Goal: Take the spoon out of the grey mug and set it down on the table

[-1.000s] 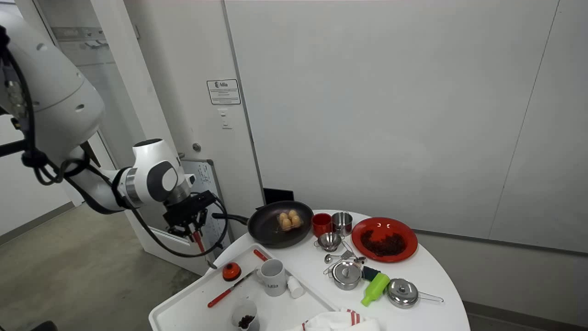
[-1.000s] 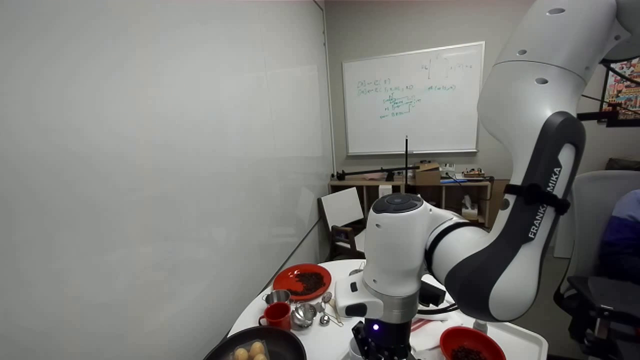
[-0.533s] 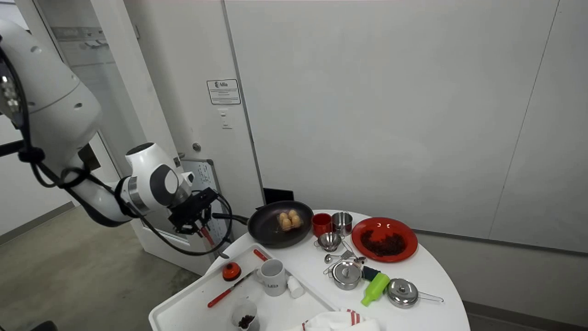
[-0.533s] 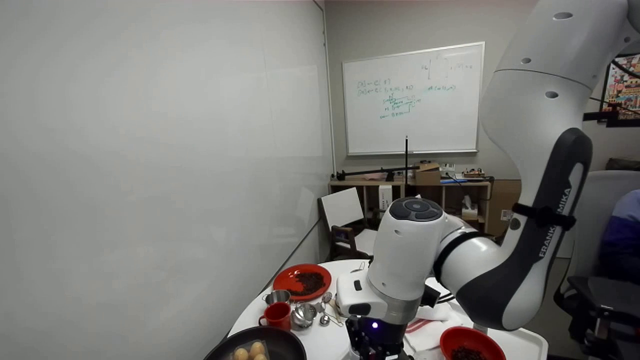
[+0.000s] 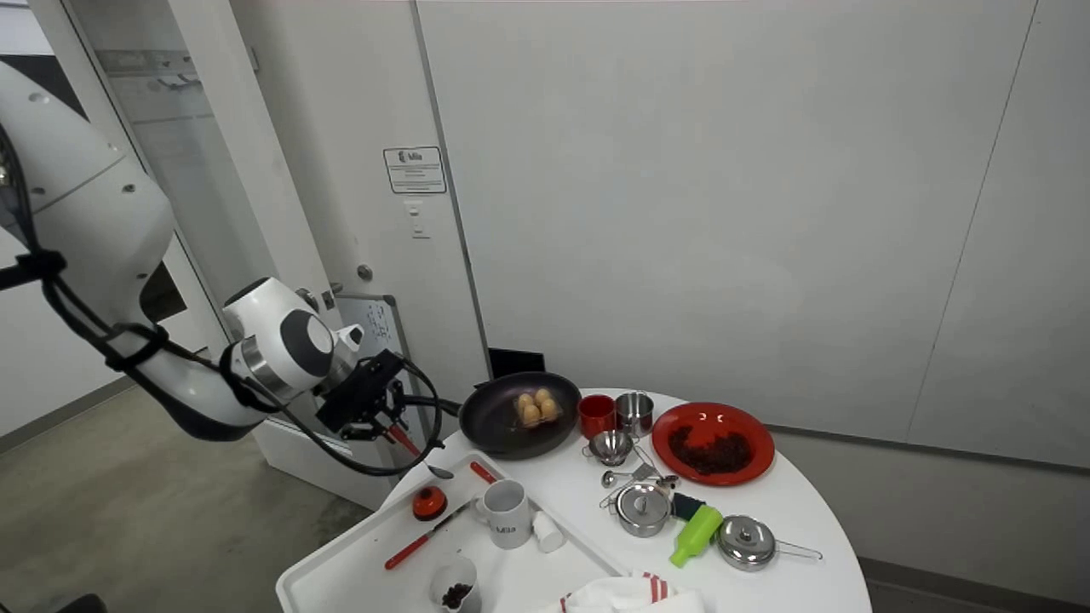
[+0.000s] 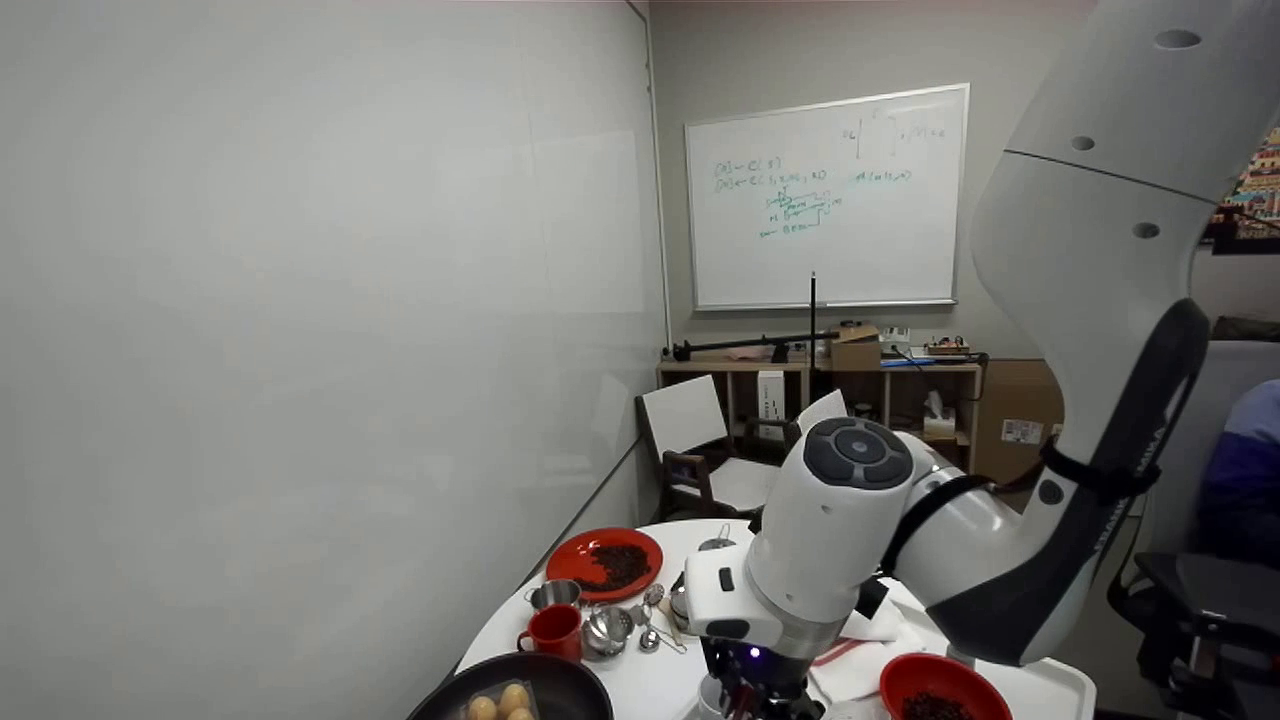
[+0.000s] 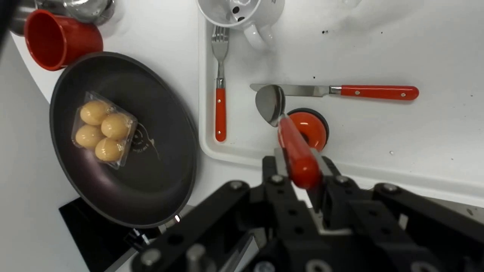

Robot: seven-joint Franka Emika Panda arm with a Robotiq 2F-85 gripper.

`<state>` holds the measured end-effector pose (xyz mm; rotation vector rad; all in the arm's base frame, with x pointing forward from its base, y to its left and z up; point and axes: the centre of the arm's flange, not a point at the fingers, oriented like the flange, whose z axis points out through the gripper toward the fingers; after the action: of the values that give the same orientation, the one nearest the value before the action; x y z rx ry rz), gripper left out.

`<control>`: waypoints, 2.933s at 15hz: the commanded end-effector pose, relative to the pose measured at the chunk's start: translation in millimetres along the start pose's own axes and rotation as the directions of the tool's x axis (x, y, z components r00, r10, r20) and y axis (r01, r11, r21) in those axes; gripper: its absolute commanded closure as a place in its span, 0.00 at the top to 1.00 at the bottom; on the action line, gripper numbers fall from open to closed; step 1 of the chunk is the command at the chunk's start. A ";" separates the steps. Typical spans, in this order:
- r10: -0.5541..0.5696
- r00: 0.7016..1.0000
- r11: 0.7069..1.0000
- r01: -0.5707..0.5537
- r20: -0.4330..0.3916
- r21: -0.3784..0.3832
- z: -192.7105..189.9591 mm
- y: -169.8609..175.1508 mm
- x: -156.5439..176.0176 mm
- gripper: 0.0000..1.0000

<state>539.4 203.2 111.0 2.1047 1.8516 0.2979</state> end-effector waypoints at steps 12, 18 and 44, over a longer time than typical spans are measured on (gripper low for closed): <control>0.042 0.997 0.992 -0.049 -0.067 -0.112 30.4 -36.4 -2.9 0.08; 0.040 0.998 0.981 -0.050 -0.057 -0.187 32.8 -31.4 -6.7 0.08; 0.120 0.993 0.975 -0.116 0.006 -0.192 71.5 -54.8 -13.8 0.08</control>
<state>514.1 182.8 31.5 2.1487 1.6147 0.4603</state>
